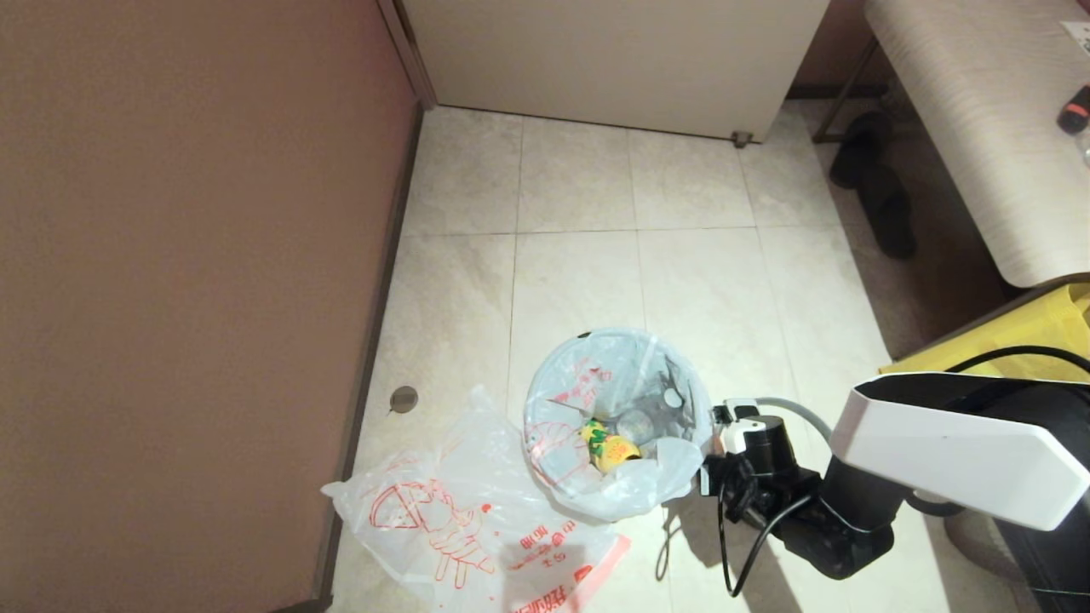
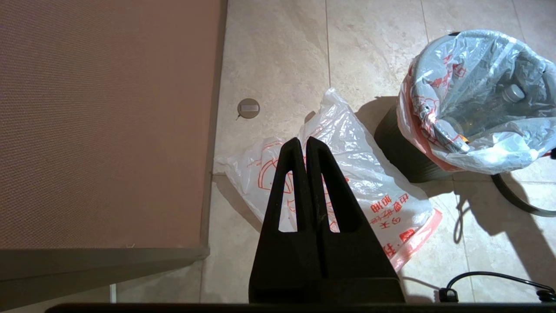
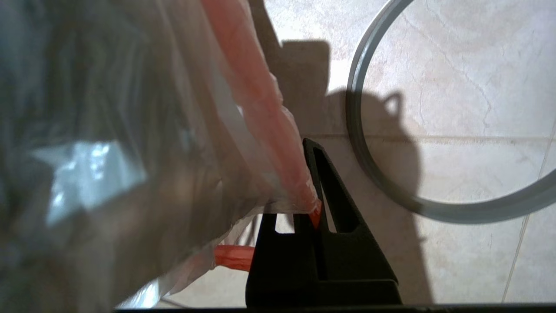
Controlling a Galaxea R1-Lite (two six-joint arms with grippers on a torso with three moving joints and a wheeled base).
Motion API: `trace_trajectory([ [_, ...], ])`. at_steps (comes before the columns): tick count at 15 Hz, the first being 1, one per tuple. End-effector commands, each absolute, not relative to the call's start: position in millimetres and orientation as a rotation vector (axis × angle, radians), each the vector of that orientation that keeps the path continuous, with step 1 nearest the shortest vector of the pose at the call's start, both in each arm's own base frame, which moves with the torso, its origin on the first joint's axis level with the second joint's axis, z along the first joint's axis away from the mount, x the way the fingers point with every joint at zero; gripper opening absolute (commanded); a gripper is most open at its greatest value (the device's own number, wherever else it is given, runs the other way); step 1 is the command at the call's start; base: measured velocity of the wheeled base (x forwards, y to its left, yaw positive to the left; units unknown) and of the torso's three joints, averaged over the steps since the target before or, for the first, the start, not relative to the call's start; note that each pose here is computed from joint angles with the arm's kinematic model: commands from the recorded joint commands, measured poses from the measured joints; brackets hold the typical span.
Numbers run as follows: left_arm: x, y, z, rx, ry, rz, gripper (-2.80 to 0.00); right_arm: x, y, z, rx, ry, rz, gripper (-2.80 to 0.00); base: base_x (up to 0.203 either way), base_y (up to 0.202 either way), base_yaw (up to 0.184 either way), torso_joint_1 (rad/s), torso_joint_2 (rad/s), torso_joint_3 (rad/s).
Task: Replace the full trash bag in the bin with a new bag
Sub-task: Place the trash bag on the floor
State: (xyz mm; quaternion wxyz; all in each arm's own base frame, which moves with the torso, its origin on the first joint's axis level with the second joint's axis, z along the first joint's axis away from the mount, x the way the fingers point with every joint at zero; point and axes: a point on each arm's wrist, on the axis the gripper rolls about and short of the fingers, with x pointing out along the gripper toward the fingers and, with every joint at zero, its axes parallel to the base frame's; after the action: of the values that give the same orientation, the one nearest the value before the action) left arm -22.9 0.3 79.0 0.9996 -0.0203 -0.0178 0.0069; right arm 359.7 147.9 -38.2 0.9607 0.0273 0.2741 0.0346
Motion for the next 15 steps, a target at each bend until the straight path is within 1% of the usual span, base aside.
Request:
trace_trajectory([
  [1,-23,0,79,-0.042,-0.034,0.015,-2.8,351,146,-9,0.079,0.522,0.083,-2.8,0.0,0.0,0.0,0.0,0.0,0.0],
  [2,-23,0,79,-0.042,-0.035,0.015,-2.8,349,148,-1,0.061,0.504,0.095,-2.8,0.0,0.0,0.0,0.0,0.0,0.0],
  [5,-23,0,79,-0.042,-0.036,0.015,-2.8,334,160,49,0.038,0.433,0.14,-2.8,0.0,0.0,0.0,0.0,0.0,0.0],
  [6,-23,0,79,-0.042,-0.034,0.015,-2.8,329,163,66,0.029,0.431,0.149,-2.8,0.0,0.0,0.0,0.0,0.0,0.0],
  [8,-23,0,79,-0.042,-0.035,0.015,-2.8,326,168,87,-0.006,0.445,0.155,-2.8,0.0,0.0,0.0,0.0,0.0,0.0],
  [12,-23,0,79,-0.042,-0.036,0.015,-2.8,318,173,105,-0.091,0.411,0.158,-2.8,0.0,0.0,0.0,0.0,0.0,0.0],
  [15,-23,0,79,-0.042,-0.034,0.015,-2.8,312,173,117,-0.1,0.401,0.167,-2.8,0.0,0.0,0.0,0.0,0.0,0.0],
])
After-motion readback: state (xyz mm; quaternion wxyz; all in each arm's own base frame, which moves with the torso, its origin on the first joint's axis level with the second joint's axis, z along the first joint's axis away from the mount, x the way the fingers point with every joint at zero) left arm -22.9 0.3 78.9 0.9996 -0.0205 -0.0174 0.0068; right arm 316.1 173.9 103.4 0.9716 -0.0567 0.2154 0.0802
